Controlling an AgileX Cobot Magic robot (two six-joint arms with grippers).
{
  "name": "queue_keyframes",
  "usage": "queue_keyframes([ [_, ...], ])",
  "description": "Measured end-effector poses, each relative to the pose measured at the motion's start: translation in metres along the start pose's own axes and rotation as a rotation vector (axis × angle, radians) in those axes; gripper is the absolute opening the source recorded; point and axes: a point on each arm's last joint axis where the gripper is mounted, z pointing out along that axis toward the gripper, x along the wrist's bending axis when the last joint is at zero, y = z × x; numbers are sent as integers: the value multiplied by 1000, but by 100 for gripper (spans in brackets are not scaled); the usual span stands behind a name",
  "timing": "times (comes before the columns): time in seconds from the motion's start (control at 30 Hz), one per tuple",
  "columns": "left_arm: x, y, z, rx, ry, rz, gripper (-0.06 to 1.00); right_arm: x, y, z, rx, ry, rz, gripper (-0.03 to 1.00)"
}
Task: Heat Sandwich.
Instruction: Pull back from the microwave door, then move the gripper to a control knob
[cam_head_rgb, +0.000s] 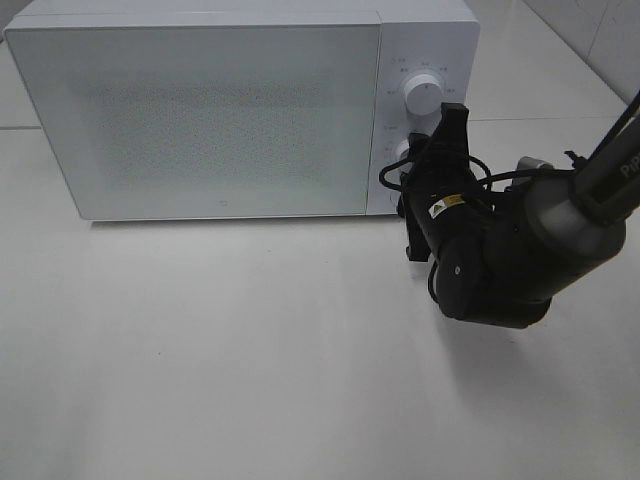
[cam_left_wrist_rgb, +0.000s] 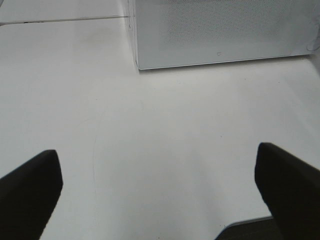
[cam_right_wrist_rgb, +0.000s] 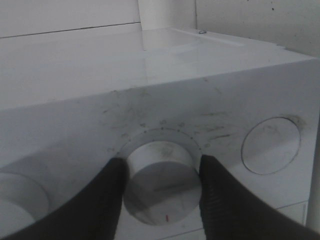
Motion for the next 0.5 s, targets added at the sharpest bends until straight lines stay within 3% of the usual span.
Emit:
queue_keyframes([
  [0.2, 0, 0, 0, 0, 0, 0, 99, 0, 0, 0, -7, -1, 94, 43],
  [0.5, 0, 0, 0, 0, 0, 0, 99, 0, 0, 0, -9, -1, 99, 43],
])
